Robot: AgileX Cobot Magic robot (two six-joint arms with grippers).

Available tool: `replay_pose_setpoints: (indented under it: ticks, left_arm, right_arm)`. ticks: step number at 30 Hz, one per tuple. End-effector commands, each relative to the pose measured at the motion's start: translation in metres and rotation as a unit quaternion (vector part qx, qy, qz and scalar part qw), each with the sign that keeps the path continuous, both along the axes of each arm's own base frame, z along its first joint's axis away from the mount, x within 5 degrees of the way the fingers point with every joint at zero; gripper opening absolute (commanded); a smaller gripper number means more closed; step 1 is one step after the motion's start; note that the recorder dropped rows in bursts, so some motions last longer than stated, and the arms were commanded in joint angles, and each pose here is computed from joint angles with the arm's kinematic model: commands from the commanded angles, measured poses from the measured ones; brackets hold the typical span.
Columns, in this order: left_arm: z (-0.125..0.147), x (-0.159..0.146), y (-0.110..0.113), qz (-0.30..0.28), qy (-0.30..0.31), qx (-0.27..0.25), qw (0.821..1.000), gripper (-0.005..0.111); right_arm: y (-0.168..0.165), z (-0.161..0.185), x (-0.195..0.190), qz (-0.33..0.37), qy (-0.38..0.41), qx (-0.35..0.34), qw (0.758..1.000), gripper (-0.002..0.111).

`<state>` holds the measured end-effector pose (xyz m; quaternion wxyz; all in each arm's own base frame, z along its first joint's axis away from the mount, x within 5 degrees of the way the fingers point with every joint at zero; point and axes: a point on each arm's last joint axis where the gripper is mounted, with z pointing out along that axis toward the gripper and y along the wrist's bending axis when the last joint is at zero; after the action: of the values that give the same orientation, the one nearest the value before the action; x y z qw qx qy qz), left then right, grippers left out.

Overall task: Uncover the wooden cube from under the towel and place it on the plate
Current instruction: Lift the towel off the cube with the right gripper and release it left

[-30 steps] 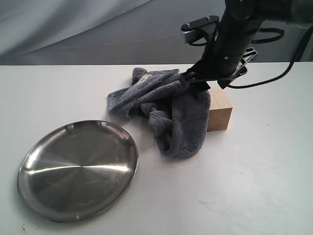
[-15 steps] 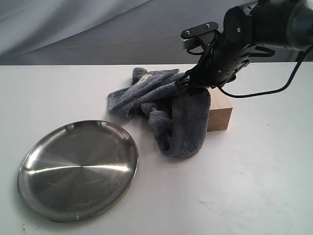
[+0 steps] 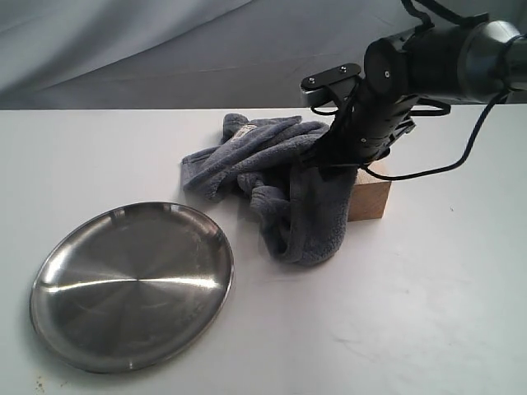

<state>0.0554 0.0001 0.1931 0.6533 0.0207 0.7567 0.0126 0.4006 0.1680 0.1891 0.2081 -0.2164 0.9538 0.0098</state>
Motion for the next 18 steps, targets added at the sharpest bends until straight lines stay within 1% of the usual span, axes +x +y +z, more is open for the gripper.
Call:
replay_pose_setpoints:
  ticks: [1, 2, 3, 6, 8, 11, 13, 14, 18]
  left_arm:
    - [-0.001, 0.000, 0.000, -0.002, -0.003, -0.002, 1.000, 0.000]
    - [-0.001, 0.000, 0.000, -0.002, -0.003, -0.002, 1.000, 0.000]
    - [-0.001, 0.000, 0.000, -0.002, -0.003, -0.002, 1.000, 0.000]
    - [-0.001, 0.000, 0.000, -0.002, -0.003, -0.002, 1.000, 0.000]
    - [-0.001, 0.000, 0.000, -0.002, -0.003, -0.002, 1.000, 0.000]
    - [-0.001, 0.000, 0.000, -0.002, -0.003, -0.002, 1.000, 0.000]
    - [-0.001, 0.000, 0.000, -0.002, -0.003, -0.002, 1.000, 0.000]
    - [-0.001, 0.000, 0.000, -0.002, -0.003, -0.002, 1.000, 0.000]
    - [-0.001, 0.000, 0.000, -0.002, -0.003, -0.002, 1.000, 0.000]
  right_arm:
    - [-0.002, 0.008, 0.001, -0.008, -0.015, 0.005, 1.000, 0.037]
    - [-0.002, 0.012, 0.001, -0.007, -0.022, 0.008, 1.000, 0.030]
    - [-0.002, 0.020, 0.000, -0.007, -0.034, 0.014, 0.999, 0.018]
    - [-0.003, 0.035, -0.001, -0.004, -0.059, 0.024, 0.998, 0.000]
    - [-0.001, 0.053, -0.002, -0.001, -0.096, 0.045, 0.994, 0.000]
    - [0.007, 0.066, -0.003, 0.012, -0.128, 0.079, 0.989, 0.000]
    - [0.021, 0.079, 0.000, 0.024, -0.137, 0.124, 0.983, 0.000]
    - [0.031, 0.091, 0.004, 0.037, -0.151, 0.148, 0.977, 0.000]
    - [0.057, 0.106, 0.025, 0.052, -0.189, 0.175, 0.965, 0.000]
